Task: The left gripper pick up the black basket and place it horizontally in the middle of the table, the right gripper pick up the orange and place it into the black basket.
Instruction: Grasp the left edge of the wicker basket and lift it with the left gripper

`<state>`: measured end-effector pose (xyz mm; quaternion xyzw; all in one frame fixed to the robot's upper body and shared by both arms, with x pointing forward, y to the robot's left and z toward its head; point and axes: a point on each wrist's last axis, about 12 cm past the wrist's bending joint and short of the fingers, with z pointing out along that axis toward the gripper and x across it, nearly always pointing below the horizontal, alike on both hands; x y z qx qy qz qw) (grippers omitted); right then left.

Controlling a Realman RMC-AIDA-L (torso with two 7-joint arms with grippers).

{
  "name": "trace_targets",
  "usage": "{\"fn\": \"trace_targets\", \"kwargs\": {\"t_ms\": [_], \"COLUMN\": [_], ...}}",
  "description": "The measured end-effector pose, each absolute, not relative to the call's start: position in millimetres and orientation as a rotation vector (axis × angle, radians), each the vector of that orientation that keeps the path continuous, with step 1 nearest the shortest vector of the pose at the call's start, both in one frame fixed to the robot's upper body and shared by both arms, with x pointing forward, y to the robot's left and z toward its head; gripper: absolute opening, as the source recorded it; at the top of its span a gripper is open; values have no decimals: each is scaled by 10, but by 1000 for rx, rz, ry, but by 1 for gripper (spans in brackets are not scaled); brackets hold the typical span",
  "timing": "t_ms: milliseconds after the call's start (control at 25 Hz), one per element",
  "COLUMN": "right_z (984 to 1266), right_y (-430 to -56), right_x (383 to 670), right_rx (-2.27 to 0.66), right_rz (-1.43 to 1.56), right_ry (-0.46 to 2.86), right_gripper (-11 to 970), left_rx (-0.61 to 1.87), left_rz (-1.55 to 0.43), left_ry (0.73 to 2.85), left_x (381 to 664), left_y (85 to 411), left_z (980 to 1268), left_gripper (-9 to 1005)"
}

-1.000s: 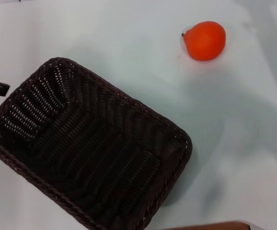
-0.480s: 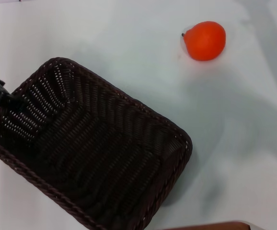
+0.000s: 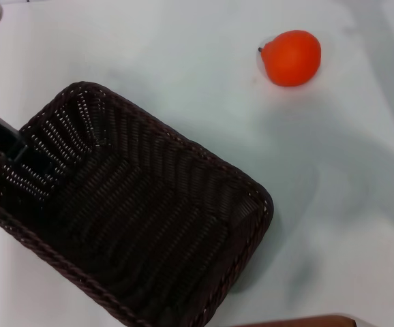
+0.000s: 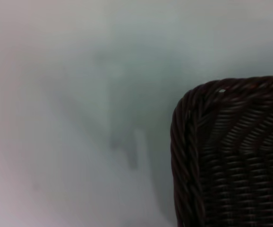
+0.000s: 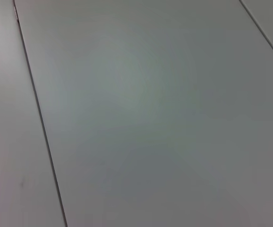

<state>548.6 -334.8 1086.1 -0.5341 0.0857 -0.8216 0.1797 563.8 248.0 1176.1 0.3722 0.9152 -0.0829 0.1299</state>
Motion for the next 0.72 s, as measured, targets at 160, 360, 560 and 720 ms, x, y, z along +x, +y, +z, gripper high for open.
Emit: {"fn": "trace_targets", "kwargs": {"t_ms": [160,360,560,720], "right_z": [10855,10861,10875,10888], "right_y": [-3349,-3356,-3353,-3395], "right_x": [5490,5511,5525,5539], "right_rx": [-1517,-1523,-1519,-1514], "right_rz": [-2319,-2319,-2322,-2346], "right_ry": [245,251,247,289], "right_gripper": [908,908,908,907], "left_rx": [1082,1076,1052,1045], "left_rz": [-258,-258,-268,-277], "left_ry": [2679,2681,2701,2709], "left_x": [5655,5662,5677,5680], "left_y": [2470,2469,2475,2453], "left_z": [11703,11689,11684,11656], "left_gripper": [777,663,511,352]}}
